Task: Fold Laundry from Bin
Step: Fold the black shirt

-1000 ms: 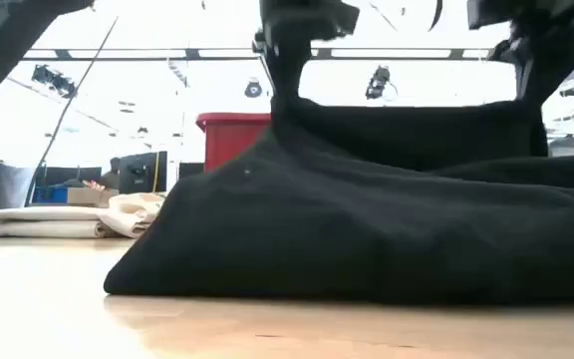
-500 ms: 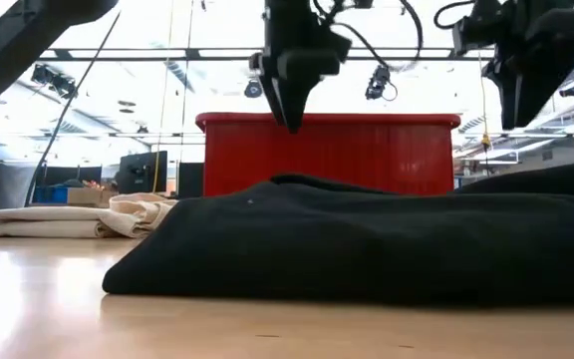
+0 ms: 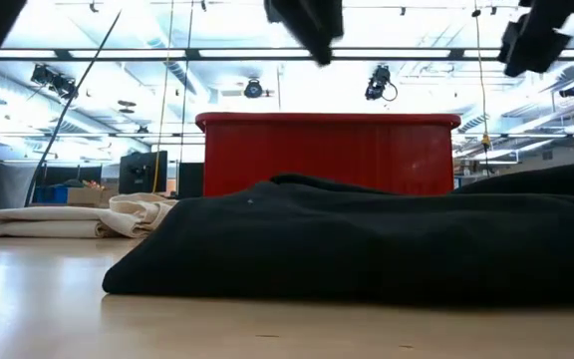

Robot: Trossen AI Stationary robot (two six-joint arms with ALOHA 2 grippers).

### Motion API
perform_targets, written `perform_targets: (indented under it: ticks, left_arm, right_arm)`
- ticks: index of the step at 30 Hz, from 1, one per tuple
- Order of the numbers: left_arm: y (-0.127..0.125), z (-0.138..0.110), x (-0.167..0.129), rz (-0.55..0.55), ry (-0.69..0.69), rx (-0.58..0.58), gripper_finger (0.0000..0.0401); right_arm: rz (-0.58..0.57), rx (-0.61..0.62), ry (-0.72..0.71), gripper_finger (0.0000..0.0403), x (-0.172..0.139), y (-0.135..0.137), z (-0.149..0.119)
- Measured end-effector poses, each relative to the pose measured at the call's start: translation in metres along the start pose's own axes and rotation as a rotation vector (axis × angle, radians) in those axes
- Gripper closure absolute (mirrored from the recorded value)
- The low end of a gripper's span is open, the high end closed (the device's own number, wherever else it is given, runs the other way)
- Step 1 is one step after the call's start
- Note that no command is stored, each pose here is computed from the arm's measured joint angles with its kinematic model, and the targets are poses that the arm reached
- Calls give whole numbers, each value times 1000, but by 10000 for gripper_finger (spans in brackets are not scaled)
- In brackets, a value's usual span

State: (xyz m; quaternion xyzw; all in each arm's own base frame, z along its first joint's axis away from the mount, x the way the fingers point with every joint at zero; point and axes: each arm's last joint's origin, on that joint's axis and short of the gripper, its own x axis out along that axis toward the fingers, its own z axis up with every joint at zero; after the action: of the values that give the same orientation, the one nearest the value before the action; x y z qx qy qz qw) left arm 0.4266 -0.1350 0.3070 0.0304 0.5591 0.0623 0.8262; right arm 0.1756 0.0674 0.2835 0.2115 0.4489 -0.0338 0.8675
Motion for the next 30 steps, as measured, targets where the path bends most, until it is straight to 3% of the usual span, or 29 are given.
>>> perform_targets:
  ticks: [5, 11, 17, 22, 30]
  left_arm:
    - [-50, -14, 15, -28, 28, 106, 164]
    - [-83, -32, 31, -50, 112, 123, 179]
    - [-110, -45, 41, -50, 134, 110, 170]
    - [-123, -52, 70, -14, 182, 195, 138]
    - [-110, -55, 111, 58, 317, 223, 124]
  right_arm:
    - [99, 13, -32, 196, 25, 20, -19]
    - [123, -91, -3, 198, 59, 56, -43]
    - [115, -55, 52, 198, 83, 75, -65]
    - [181, -34, 16, 198, 91, 89, -70]
    - [222, 25, -45, 198, 88, 97, -72]
